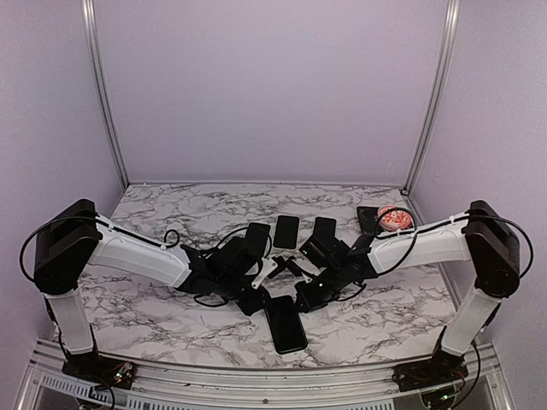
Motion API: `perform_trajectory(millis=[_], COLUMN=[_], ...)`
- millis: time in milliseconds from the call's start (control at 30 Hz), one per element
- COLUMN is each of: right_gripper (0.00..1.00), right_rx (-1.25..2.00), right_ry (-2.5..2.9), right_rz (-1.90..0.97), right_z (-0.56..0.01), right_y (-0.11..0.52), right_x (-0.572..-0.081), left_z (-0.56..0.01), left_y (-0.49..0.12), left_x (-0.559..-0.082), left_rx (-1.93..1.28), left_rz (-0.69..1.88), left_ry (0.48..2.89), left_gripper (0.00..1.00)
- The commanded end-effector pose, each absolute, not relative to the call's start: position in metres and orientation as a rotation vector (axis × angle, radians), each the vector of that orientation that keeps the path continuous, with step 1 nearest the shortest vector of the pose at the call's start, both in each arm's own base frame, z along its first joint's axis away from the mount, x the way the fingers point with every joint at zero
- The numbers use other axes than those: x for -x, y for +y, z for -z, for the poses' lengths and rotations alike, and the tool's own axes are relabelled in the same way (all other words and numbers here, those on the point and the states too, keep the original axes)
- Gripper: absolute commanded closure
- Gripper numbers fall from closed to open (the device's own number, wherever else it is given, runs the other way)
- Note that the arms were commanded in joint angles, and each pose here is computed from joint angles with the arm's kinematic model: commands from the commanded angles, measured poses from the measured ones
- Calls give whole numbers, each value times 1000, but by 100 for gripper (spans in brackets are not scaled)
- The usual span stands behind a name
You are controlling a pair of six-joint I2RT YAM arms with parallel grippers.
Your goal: Put the phone into the phone case
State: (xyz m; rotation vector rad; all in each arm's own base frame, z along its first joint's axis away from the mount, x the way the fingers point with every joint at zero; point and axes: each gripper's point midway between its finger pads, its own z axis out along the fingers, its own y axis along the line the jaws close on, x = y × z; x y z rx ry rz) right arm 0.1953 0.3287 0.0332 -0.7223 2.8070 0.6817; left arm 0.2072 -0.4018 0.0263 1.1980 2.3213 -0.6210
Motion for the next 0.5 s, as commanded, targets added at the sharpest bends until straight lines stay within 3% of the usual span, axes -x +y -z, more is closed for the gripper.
perform_trajectory(millis=[0,200,233,300,467], right_gripper=[100,100,95,79,16], right_rx=[759,751,734,686,654], right_ry=[2980,2948,2933,2892,2843], right_rz=[-553,-488,-458,-389,-340], right_z=[8,-5,-11,-25,-50], right_y=[305,303,302,298,305], right_x=[-155,-165,-170,-179,-172], left_z=[48,20,6,-24,-84], left_y=[-343,-363,-370,-378,-383], left_x=[-91,-124,-139,-173,-218], left_rx=[-1599,-1518,-1454,-1308,-1052], left_rz=[603,523,496,438,451], left_ry=[2670,2539,2504,2438,2318], left_gripper=[81,79,79,78,73])
